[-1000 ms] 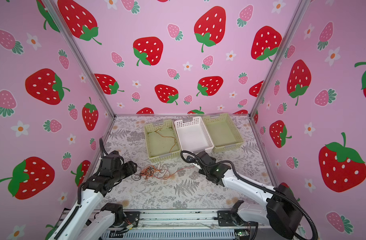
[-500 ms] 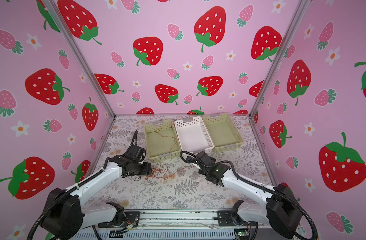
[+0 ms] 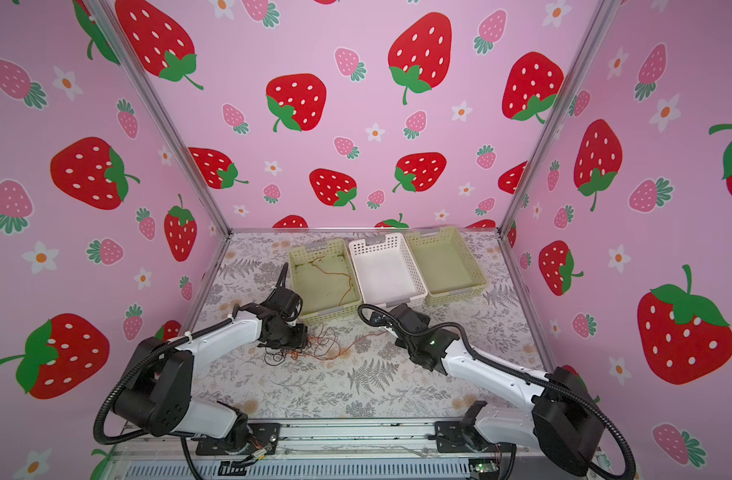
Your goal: Untangle the cables
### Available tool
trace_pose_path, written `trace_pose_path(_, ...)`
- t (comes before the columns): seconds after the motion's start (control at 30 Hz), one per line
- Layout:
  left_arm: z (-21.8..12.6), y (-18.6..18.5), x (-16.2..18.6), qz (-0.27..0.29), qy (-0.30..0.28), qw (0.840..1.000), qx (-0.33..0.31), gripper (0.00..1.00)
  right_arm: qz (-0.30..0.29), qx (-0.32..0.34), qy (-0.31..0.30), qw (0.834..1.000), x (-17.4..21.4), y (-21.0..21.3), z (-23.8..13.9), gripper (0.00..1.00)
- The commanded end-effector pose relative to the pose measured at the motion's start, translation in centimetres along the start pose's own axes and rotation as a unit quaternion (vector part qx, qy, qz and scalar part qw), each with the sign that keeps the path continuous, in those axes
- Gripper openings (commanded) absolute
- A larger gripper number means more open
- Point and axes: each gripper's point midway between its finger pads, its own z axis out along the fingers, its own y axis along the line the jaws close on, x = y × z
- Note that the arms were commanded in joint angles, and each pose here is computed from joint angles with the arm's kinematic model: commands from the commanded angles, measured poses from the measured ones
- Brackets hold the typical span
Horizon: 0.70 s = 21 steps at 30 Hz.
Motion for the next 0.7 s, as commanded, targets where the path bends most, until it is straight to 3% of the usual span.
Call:
trace_pose_path(0.0, -0.2, 0.3, -0.4, -0.011, -0.001, 1.000, -0.008, 0.49, 0.015, 0.052, 0.007, 0.998, 0.9, -1.8, -0.7, 0.00)
trace_pose_path(0.2, -2.0, 1.2, -0.7, -0.022, -0.042, 0.999, -0.025, 0.23, 0.093, 0.094, 0.031, 0.991, 3.6, -4.7, -1.0, 0.00)
trace_pose_path(0.43, -4.4, 2.7, -0.1, -0.057, -0.077, 0.995, -0.035, 0.12, 0.174, 0.136, 0.058, 0.974, 6.5, -8.5, -1.6, 0.00)
trace_pose_path(0.67, -5.4, 5.7, 1.1, -0.130, -0.103, 0.986, -0.028, 0.01, 0.250, 0.166, 0.064, 0.952, 9.1, -11.7, -2.8, 0.00)
